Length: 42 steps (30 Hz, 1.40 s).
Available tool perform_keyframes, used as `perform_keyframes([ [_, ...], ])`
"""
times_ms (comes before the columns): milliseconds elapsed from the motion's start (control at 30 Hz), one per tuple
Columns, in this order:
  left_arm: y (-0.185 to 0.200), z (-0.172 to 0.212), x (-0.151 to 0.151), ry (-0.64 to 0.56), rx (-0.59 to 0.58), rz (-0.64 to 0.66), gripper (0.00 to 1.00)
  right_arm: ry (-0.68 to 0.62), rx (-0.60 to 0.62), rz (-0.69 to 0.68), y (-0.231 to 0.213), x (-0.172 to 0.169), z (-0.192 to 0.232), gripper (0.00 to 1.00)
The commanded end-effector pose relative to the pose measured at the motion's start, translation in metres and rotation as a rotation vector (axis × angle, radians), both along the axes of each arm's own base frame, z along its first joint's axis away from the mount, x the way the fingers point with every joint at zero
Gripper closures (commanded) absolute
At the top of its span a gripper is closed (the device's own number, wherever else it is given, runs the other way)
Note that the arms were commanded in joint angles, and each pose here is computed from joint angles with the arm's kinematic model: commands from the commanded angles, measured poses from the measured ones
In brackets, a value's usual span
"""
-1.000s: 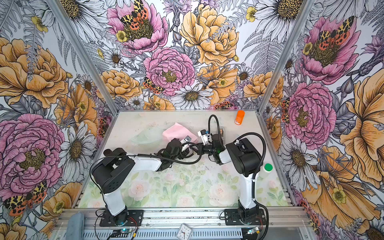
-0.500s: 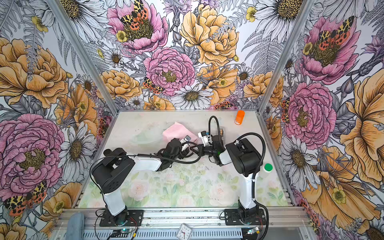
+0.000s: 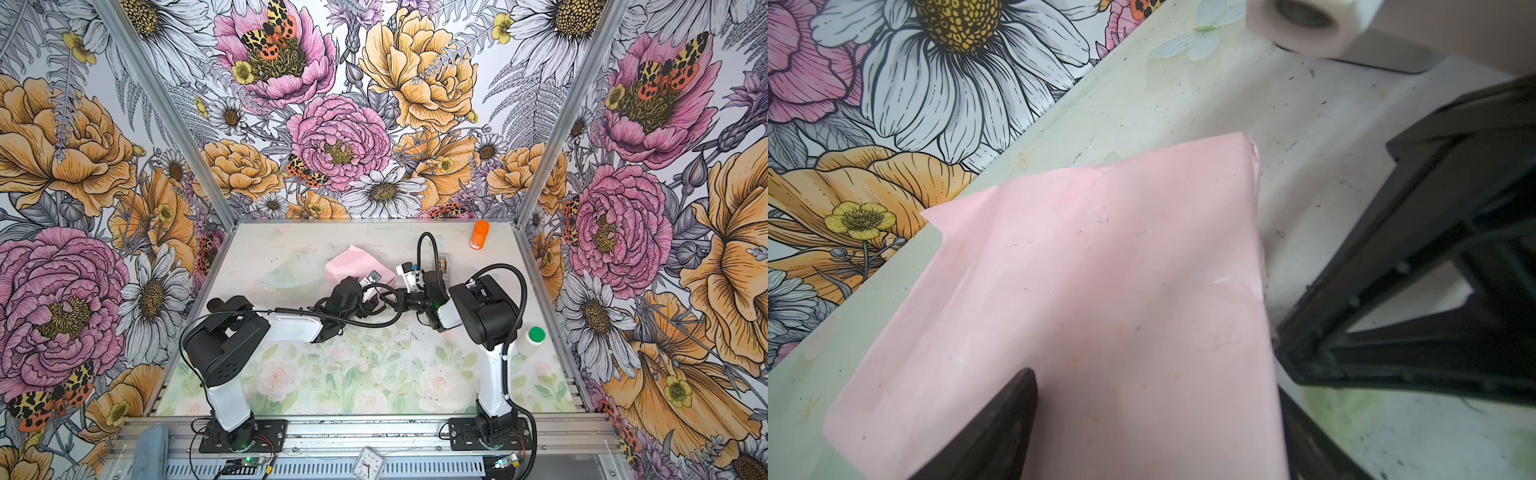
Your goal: Wrap the gift box in paper
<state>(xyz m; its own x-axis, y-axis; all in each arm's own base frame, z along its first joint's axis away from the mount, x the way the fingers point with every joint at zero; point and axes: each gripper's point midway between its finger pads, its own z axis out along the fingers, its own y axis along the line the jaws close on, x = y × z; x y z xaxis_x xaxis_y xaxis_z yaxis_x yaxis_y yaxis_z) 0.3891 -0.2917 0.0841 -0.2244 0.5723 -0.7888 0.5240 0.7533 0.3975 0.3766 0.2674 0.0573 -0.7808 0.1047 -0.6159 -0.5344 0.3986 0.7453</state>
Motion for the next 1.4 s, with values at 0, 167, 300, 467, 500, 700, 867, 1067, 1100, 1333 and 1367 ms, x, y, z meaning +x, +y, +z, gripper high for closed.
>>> perform_keyframes([
  [0,0.000,-0.009,-0.006,0.045,-0.030,-0.024,0.21,-0.037,0.026,-0.024,-0.001,0.013,0.007,0.96],
  [167,-0.002,-0.008,-0.007,0.049,-0.035,-0.036,0.21,-0.040,0.041,-0.027,0.001,0.017,0.010,0.95],
  [300,-0.002,-0.009,-0.007,0.050,-0.036,-0.038,0.21,-0.027,0.048,-0.041,0.001,0.020,0.009,0.95],
  [467,-0.002,-0.009,-0.007,0.051,-0.036,-0.037,0.22,0.018,0.053,-0.078,-0.002,0.023,0.005,0.93],
  [500,-0.003,-0.009,-0.008,0.052,-0.038,-0.039,0.22,0.027,0.054,-0.086,-0.002,0.024,0.004,0.92],
  [700,-0.002,-0.010,-0.008,0.053,-0.038,-0.036,0.22,0.065,0.061,-0.115,-0.006,0.024,-0.002,0.84],
  [867,-0.001,-0.010,-0.007,0.054,-0.042,-0.031,0.22,0.089,0.056,-0.131,-0.014,0.019,-0.007,0.77],
  [1067,-0.001,-0.009,-0.007,0.054,-0.048,-0.028,0.22,0.103,0.053,-0.146,-0.027,0.007,-0.011,0.75],
  [1100,0.001,-0.010,-0.006,0.056,-0.047,-0.025,0.22,0.107,0.051,-0.149,-0.029,0.005,-0.012,0.74],
  [1333,0.001,0.008,-0.006,0.027,-0.072,-0.025,0.22,0.078,0.062,-0.142,-0.032,-0.013,0.000,0.85],
  [1367,0.001,0.007,-0.006,0.028,-0.072,-0.025,0.22,0.070,0.065,-0.135,-0.030,-0.015,0.003,0.89],
])
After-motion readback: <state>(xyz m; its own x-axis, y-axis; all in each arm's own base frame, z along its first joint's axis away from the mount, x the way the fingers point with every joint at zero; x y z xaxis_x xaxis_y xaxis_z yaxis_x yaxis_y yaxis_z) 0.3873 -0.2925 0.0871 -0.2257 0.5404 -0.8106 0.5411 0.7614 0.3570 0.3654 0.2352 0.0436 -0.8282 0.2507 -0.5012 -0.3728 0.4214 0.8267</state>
